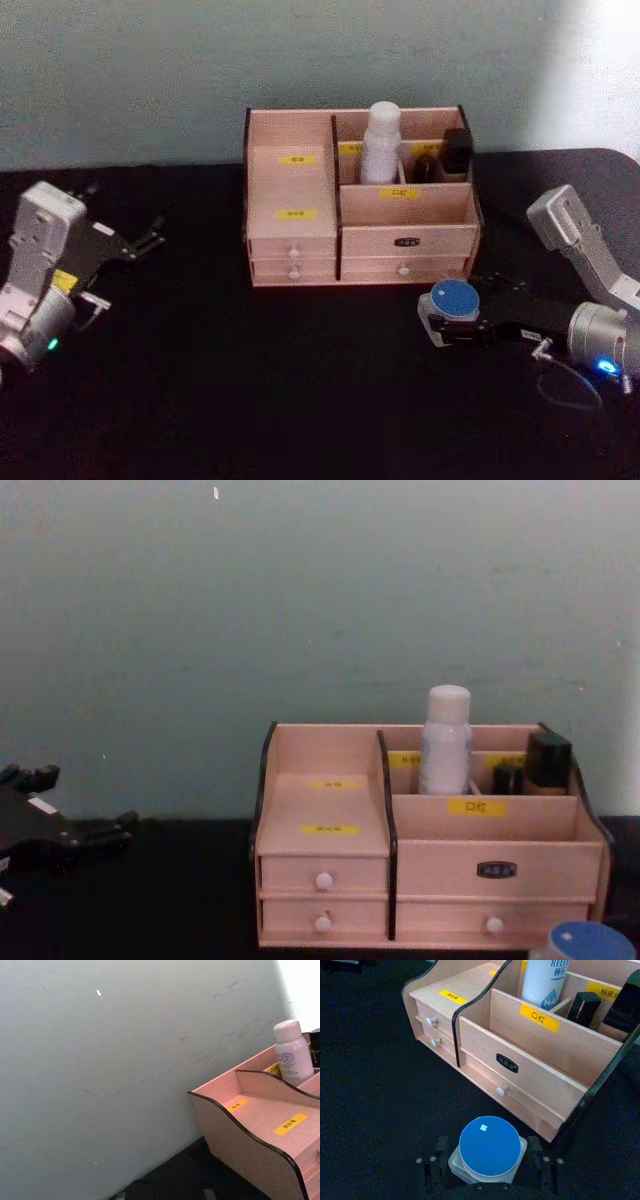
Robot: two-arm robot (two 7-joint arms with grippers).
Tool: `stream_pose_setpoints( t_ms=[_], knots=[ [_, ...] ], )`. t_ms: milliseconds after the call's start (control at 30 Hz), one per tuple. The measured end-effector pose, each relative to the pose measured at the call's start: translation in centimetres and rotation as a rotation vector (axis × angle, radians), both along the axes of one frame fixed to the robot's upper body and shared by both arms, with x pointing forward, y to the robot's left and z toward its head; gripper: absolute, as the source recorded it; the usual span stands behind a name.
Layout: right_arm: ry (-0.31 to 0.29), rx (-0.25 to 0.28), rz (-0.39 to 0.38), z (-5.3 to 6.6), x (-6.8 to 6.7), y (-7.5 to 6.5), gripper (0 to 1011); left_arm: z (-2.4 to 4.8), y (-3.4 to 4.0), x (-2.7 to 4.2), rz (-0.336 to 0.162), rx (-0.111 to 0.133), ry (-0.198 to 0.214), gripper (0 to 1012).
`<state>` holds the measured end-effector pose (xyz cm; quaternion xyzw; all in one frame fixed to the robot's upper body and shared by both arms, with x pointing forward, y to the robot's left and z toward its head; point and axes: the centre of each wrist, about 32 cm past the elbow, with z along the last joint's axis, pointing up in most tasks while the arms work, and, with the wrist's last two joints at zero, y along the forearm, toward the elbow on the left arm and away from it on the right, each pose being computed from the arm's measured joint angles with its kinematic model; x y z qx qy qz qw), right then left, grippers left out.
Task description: Pick up the facial cleanser and watermelon frost from the table and place them into the tiered storage box.
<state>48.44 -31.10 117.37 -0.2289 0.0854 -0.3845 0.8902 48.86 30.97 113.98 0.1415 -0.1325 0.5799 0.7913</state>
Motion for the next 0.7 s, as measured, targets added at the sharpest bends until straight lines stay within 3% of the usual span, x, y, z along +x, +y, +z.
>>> stream_pose_setpoints(
  t_ms=[467,700],
  knots=[
    [0.001,-0.001,0.001,0.01,0.0,-0.01,1000,0.0,0.0,0.0,0.0,0.0,0.0,1001],
    [0.002,-0.002,0.001,0.03,0.0,-0.02,862,0.0,0.0,0.0,0.0,0.0,0.0,1001]
  ],
)
